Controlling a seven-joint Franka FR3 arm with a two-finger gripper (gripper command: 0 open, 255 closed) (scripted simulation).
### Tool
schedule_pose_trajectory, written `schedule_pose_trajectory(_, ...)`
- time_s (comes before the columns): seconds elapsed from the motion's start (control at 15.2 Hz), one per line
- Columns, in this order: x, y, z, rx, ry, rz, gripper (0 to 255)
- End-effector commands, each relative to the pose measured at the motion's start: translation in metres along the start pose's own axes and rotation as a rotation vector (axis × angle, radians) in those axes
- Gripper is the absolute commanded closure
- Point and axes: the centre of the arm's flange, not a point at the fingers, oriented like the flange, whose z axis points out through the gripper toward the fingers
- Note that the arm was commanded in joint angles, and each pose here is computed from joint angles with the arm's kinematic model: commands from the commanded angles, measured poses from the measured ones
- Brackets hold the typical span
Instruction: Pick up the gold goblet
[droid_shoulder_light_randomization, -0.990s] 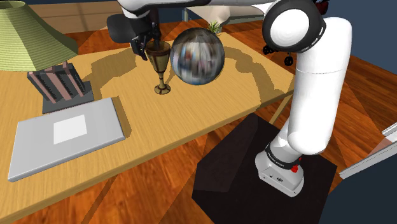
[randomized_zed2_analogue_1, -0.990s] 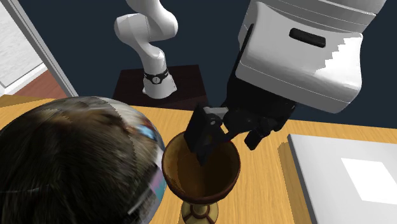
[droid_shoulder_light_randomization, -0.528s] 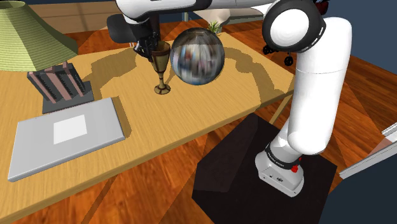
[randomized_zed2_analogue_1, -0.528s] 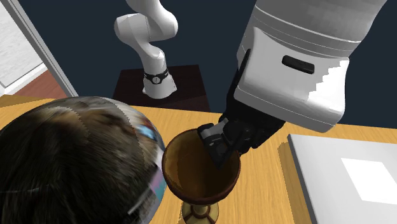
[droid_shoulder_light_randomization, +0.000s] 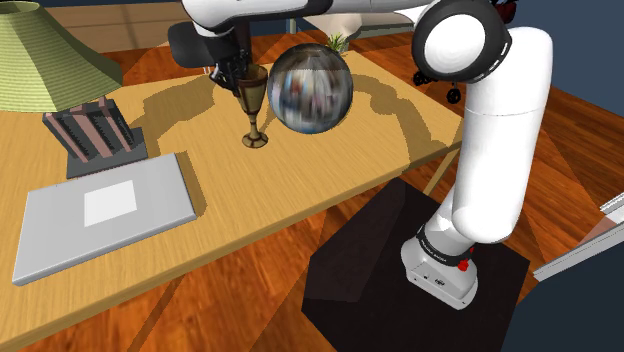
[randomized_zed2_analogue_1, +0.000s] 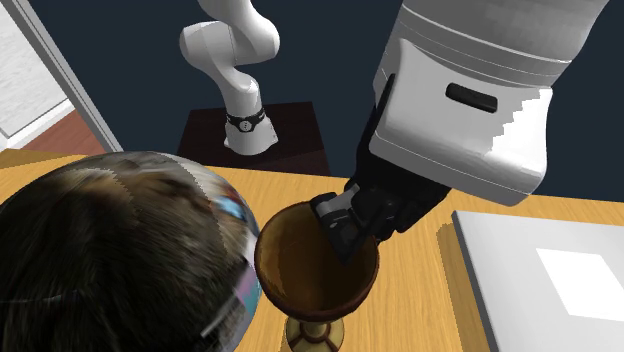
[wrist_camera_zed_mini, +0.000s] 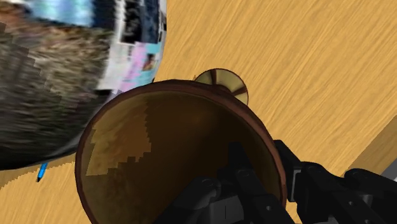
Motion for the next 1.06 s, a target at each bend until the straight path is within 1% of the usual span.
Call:
schedule_pose_trajectory(0.0,-0.001,0.002,-0.008,0.0,0.0,0.0,255)
schedule_pose_trajectory(0.86,-0.003,0.016,-0.075,0.0,0.0,0.0,255)
schedule_pose_trajectory(0.99,-0.003,0.016,-0.076,0.0,0.0,0.0,255)
